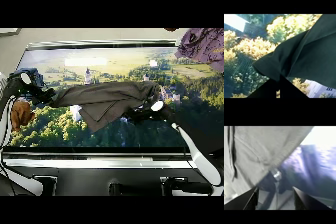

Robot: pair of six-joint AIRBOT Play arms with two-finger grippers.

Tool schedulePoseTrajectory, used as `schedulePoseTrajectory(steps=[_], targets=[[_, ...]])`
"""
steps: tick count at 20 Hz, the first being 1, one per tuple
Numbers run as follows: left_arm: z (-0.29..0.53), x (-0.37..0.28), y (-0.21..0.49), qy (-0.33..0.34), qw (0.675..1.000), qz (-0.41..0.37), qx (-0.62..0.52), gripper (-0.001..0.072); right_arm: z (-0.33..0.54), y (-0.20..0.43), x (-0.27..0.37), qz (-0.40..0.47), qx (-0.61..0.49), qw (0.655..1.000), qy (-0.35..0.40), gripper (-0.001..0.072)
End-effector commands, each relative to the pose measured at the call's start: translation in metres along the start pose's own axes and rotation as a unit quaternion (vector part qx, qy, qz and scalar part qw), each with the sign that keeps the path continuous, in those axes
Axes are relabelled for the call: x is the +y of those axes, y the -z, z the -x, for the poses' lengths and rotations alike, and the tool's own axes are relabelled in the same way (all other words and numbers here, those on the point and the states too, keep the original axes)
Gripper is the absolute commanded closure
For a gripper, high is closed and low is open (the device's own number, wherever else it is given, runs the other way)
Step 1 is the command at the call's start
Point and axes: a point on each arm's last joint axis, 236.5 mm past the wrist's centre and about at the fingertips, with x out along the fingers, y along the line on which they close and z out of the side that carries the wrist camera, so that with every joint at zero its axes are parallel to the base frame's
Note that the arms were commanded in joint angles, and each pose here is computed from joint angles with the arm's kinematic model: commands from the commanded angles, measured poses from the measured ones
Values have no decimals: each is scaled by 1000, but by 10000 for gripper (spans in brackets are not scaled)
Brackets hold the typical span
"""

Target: Fold the clothes and pants, and hang the long-sleeved shirts on hangers.

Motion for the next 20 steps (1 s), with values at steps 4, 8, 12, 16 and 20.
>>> schedulePoseTrajectory(steps=[4,8,12,16,20], targets=[[0,1,0,0,1000,1,-1,688,-32,-10,9,-29,-49,998,-12,211],[0,1,-1,0,1000,1,-1,688,-39,-15,13,-47,-64,997,-21,229],[0,1,0,0,1000,1,0,688,-39,-7,24,-15,-41,999,-27,681],[17,0,-4,4,1000,0,-15,688,6,-34,69,81,-88,992,-39,679],[98,-2,-28,29,994,-10,-102,688,152,-95,102,147,-195,969,-24,679]])
